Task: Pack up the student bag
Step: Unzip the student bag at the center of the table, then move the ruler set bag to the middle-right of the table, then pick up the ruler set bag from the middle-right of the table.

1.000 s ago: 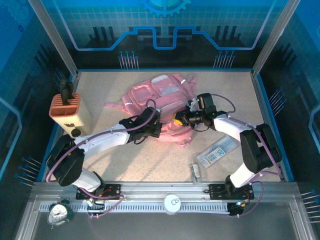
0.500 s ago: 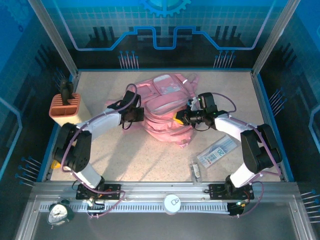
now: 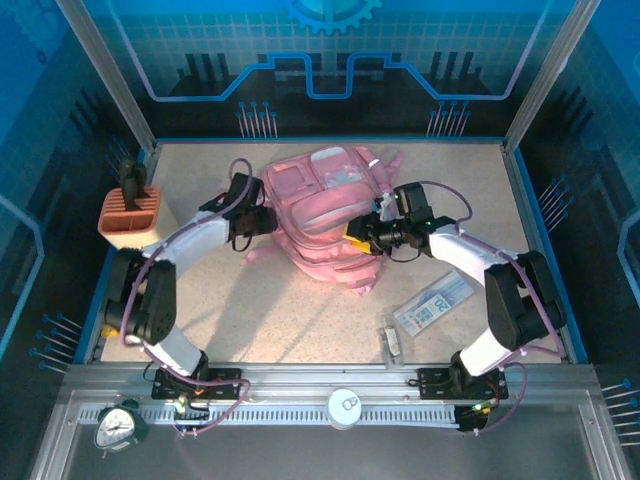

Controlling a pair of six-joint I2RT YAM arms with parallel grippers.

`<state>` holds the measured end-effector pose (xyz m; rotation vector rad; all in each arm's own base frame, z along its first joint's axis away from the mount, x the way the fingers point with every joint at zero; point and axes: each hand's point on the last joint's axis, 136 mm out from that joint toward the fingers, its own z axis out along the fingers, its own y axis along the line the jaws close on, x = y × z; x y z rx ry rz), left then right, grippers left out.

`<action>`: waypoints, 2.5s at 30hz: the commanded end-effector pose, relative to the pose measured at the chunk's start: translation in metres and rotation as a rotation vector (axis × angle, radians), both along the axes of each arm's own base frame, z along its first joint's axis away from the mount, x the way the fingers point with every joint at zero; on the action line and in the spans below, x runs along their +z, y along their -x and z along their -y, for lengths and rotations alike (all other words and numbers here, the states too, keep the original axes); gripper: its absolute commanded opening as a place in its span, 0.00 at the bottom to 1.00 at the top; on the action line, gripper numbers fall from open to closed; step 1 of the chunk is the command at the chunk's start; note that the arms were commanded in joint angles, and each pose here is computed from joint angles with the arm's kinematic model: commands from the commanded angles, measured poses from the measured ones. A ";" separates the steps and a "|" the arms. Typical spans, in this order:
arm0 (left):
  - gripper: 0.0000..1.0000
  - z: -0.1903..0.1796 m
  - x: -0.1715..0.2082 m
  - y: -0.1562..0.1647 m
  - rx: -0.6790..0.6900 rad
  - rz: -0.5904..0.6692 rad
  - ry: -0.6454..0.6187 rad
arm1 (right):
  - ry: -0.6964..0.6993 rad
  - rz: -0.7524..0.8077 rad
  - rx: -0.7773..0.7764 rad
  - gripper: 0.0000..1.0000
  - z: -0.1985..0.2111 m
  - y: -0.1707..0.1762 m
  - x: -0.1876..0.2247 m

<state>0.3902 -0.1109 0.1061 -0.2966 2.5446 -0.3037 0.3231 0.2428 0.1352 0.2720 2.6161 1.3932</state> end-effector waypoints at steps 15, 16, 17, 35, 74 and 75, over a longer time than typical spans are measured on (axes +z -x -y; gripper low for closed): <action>0.55 0.166 0.046 0.157 -0.320 0.077 0.454 | 0.561 -0.169 -0.193 0.73 0.147 0.142 -0.035; 0.55 0.174 0.043 0.163 -0.336 0.070 0.451 | 0.558 -0.179 -0.206 0.72 0.151 0.149 -0.038; 0.54 0.184 0.040 0.169 -0.357 0.065 0.447 | 0.561 -0.187 -0.224 0.72 0.154 0.154 -0.042; 0.46 0.258 0.012 0.174 -0.406 0.043 0.425 | 0.451 -0.162 -0.321 0.75 0.164 0.105 -0.088; 0.25 0.325 -0.062 0.090 -0.392 -0.122 0.293 | 0.202 -0.169 -0.252 0.54 0.161 0.056 -0.102; 0.25 0.322 -0.066 0.089 -0.386 -0.127 0.286 | 0.207 -0.173 -0.248 0.54 0.161 0.057 -0.104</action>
